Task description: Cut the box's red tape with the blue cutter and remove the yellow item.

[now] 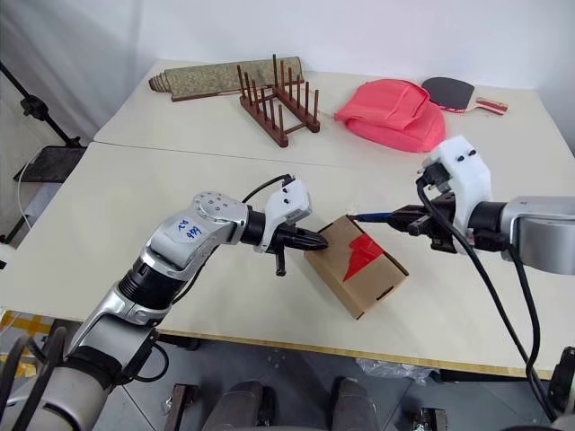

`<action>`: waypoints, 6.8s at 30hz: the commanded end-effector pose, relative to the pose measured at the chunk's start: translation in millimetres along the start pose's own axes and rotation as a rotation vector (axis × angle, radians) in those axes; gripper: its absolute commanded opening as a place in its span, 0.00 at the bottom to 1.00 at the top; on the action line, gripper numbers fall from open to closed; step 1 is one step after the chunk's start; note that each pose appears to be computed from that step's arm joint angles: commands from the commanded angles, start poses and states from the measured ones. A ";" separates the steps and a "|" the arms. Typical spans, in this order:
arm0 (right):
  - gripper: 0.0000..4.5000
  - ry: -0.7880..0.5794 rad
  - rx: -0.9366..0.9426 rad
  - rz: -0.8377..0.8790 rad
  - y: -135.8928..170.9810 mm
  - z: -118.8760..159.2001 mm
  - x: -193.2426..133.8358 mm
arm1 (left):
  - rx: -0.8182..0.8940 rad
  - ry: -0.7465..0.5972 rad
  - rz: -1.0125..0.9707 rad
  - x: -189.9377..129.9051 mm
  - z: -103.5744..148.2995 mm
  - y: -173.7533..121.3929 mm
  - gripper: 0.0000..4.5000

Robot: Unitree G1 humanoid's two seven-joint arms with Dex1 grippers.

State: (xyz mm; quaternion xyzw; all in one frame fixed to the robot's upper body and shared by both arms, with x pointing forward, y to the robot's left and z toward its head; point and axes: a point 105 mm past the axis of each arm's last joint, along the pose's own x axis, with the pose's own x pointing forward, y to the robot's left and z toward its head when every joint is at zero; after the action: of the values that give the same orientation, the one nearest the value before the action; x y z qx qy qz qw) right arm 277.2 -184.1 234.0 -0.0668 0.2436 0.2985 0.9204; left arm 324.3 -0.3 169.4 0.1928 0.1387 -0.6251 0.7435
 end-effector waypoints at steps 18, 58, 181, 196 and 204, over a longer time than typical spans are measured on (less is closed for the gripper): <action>0.04 0.064 -0.087 -0.030 -4.3 7.4 -8.1 | 0.001 0.151 0.055 8.4 -10.4 11.8 0.00; 0.04 0.363 -0.138 -0.028 -12.0 -14.0 -54.6 | -0.001 0.269 0.053 24.2 -26.3 1.2 0.00; 0.99 0.053 -0.144 0.010 4.8 -24.2 17.7 | -0.117 -0.052 -0.129 -22.2 7.6 -10.6 0.00; 0.99 0.098 -0.066 -0.094 -8.7 -50.8 34.8 | 0.047 0.127 -0.112 -12.5 -12.9 2.5 0.00; 0.99 0.215 -0.120 -0.132 -21.3 -78.4 29.8 | 0.054 0.130 -0.111 -10.0 -11.6 5.4 0.00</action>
State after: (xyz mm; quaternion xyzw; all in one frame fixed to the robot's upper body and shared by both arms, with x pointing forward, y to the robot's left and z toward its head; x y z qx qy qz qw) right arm 280.7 -199.0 162.2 -0.1596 0.2916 0.2561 0.9077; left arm 324.4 11.6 170.5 0.2326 0.1656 -0.6657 0.6895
